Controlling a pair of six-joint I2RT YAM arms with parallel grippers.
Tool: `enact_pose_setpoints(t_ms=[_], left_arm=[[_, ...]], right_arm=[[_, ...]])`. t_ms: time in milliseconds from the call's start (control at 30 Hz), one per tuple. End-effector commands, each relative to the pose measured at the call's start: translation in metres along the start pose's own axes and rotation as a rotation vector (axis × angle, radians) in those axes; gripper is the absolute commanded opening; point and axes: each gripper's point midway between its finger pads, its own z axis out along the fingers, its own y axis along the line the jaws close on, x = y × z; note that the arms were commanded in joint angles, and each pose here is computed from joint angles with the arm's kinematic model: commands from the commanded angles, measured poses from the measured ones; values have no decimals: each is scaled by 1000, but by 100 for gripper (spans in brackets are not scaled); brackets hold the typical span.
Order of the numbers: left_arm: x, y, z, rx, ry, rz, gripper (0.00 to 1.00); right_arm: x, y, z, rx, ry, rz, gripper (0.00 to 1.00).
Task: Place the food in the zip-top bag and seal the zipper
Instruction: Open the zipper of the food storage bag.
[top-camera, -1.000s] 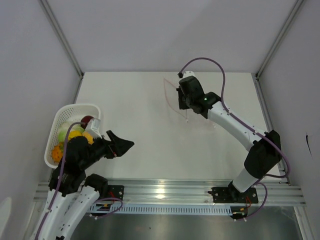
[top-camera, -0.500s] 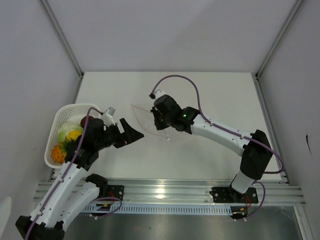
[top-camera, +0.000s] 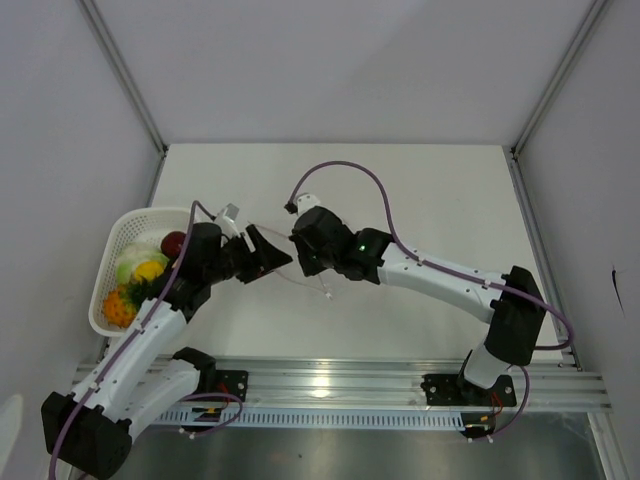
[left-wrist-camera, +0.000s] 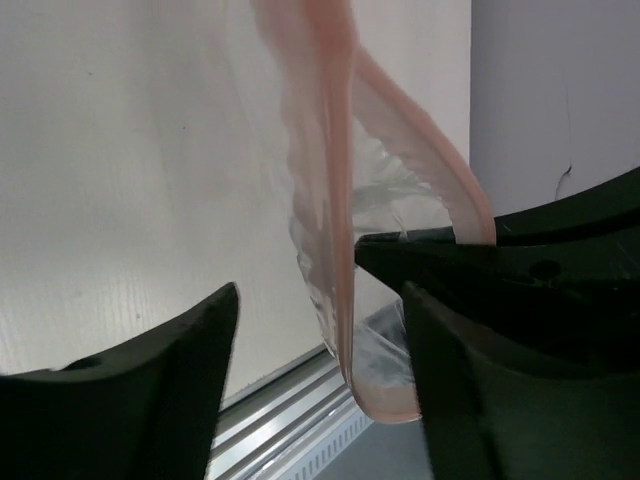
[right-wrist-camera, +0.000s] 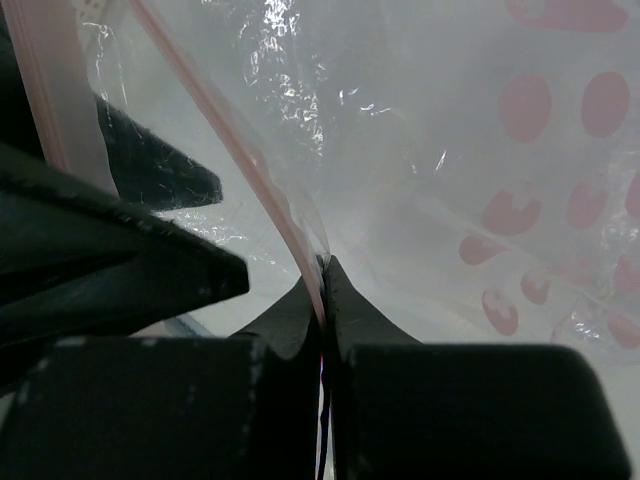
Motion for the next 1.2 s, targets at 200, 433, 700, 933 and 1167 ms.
enact_pose_setpoints(t_ms=[200,433,700,933,1167], left_arm=[[0,-6,2,57,-7,76,6],[6,-1,-7,49,-14,100,1],[3,-14,-7,82,5,104,1],[-3,-16,-11,65,-12,132,0],[-6,-16,-12,58,-20,144,1]], right_arm=[[-32,-3,-21,57,-58,-44,18],[-47,-7,-17,27,-29,-130,41],[-49,8,-11,-38,-2,-171,41],[-33,18,-8,-106,61,-181,38],[-22,8,-5,-75,80,-181,5]])
